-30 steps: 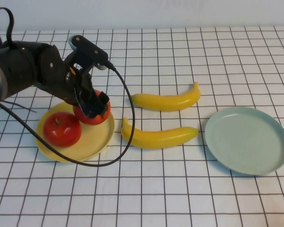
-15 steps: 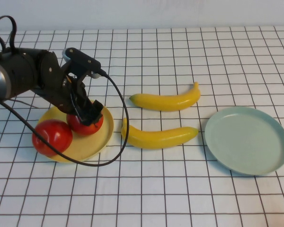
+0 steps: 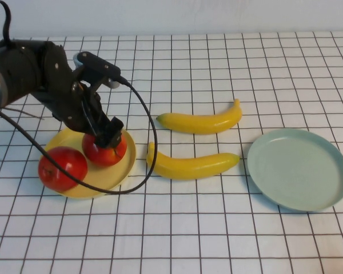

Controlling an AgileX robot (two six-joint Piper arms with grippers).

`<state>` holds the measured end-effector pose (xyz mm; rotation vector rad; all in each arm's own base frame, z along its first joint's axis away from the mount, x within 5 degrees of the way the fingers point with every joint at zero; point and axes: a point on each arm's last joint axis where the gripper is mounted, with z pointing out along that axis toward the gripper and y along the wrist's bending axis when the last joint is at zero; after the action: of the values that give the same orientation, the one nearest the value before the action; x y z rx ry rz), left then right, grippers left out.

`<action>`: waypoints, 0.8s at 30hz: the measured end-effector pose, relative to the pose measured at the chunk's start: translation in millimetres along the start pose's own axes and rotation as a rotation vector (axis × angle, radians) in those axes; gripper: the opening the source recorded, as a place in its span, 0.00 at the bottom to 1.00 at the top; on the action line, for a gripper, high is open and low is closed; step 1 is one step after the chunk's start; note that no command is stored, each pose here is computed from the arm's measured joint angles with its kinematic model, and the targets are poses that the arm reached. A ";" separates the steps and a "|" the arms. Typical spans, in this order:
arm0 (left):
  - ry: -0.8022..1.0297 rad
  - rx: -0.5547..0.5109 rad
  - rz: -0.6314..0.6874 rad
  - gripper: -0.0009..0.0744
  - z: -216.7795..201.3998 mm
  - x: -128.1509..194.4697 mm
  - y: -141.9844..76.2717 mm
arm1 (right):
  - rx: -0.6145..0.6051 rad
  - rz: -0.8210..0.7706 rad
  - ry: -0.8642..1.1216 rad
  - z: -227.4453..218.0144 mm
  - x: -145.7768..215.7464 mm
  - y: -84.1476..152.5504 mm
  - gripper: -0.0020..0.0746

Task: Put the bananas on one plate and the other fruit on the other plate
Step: Put one type of fruit in the left plate

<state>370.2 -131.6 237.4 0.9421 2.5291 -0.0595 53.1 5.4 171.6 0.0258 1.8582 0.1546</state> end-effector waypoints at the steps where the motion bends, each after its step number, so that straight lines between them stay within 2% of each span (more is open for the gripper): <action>1: 0.004 0.003 0.001 0.90 -3.7 -2.6 0.7 | 0.000 0.000 0.000 0.0 0.0 0.0 0.00; 15: 0.077 0.044 -0.008 0.89 -44.1 -20.0 4.0 | 0.000 0.000 0.000 0.0 0.0 0.0 0.00; 17: 0.083 0.050 -0.026 0.80 -49.1 -20.9 3.7 | 0.000 0.000 0.000 0.0 0.0 0.0 0.00; 19: 0.079 0.061 -0.045 0.60 -53.4 -20.6 2.8 | 0.000 0.000 0.000 0.0 0.0 0.0 0.00; 22: 0.072 0.065 -0.059 0.25 -62.2 -18.0 6.2 | 0.000 0.000 0.000 0.0 0.0 0.0 0.00; 24: 0.051 0.069 -0.055 0.12 -70.8 -18.6 4.0 | 0.000 0.000 0.000 0.0 0.0 0.0 0.00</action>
<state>358.0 -126.6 309.5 0.9113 2.6150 -0.1416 53.1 5.4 171.6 0.0258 1.8582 0.1546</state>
